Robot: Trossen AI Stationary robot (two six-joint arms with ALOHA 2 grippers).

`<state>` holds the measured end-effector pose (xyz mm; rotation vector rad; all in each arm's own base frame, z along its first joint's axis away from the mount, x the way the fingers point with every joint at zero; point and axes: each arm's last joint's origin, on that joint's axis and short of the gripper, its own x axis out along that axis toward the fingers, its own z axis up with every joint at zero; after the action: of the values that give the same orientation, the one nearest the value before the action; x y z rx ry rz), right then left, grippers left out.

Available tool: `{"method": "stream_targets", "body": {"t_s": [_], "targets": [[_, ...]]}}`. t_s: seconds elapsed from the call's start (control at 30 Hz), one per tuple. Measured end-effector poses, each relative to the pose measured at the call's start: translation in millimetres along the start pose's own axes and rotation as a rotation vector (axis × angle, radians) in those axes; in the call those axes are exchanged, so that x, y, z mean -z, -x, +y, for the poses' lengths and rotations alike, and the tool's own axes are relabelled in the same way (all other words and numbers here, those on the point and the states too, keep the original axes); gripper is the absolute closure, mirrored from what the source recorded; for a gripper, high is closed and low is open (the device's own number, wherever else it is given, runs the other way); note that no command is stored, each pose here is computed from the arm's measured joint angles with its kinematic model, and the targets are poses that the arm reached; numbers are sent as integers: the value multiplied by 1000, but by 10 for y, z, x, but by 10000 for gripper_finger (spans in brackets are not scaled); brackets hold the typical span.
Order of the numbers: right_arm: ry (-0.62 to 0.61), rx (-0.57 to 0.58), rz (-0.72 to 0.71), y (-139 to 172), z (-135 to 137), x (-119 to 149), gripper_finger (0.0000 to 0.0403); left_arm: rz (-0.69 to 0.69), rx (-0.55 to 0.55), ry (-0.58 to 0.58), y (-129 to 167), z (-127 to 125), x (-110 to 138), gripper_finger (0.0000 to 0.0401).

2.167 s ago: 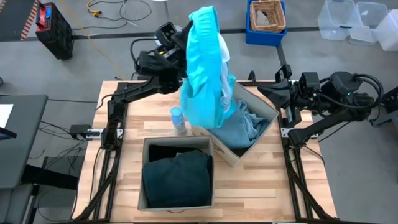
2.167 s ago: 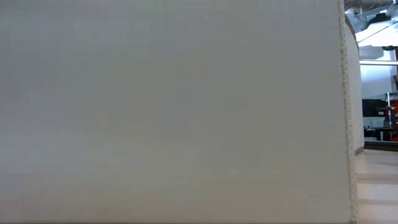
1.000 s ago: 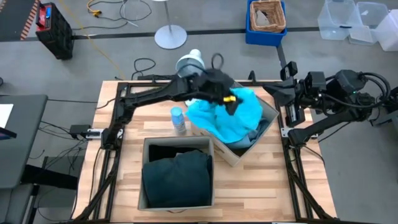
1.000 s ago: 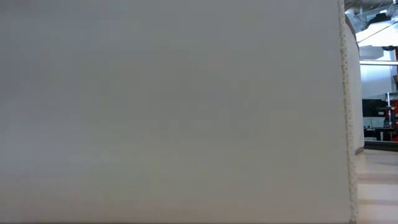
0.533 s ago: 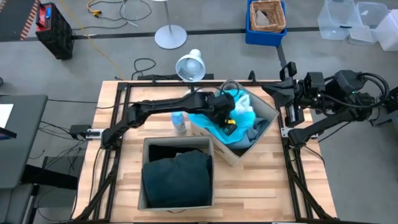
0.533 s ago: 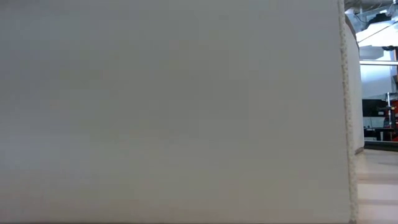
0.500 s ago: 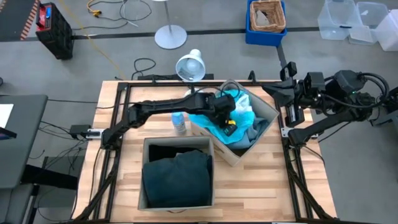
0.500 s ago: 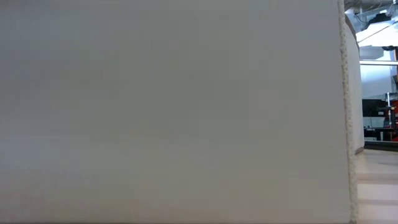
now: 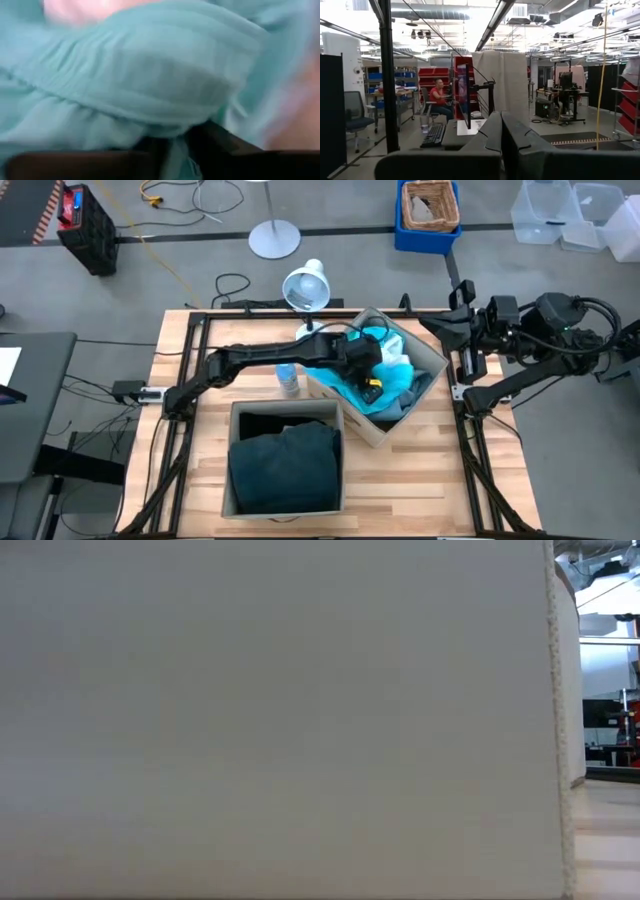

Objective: Sort clothes
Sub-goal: Put the blue shorts into the top laundry bin

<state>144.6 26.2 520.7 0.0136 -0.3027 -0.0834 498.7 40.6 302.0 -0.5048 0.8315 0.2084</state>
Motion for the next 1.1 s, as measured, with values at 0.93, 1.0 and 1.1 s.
{"method": "stream_targets", "body": {"t_s": [0.93, 1.0, 1.1], "targets": [[-37, -2, 27, -7, 6, 31, 388, 21, -274, -33, 1567, -100, 229, 190], [-44, -3, 28, -6, 7, 33, 388, 43, -310, -35, 1581, -109, 276, 190], [-47, -6, 29, -5, 11, 32, 388, 114, -371, -47, 1587, -72, 355, 190]]}}
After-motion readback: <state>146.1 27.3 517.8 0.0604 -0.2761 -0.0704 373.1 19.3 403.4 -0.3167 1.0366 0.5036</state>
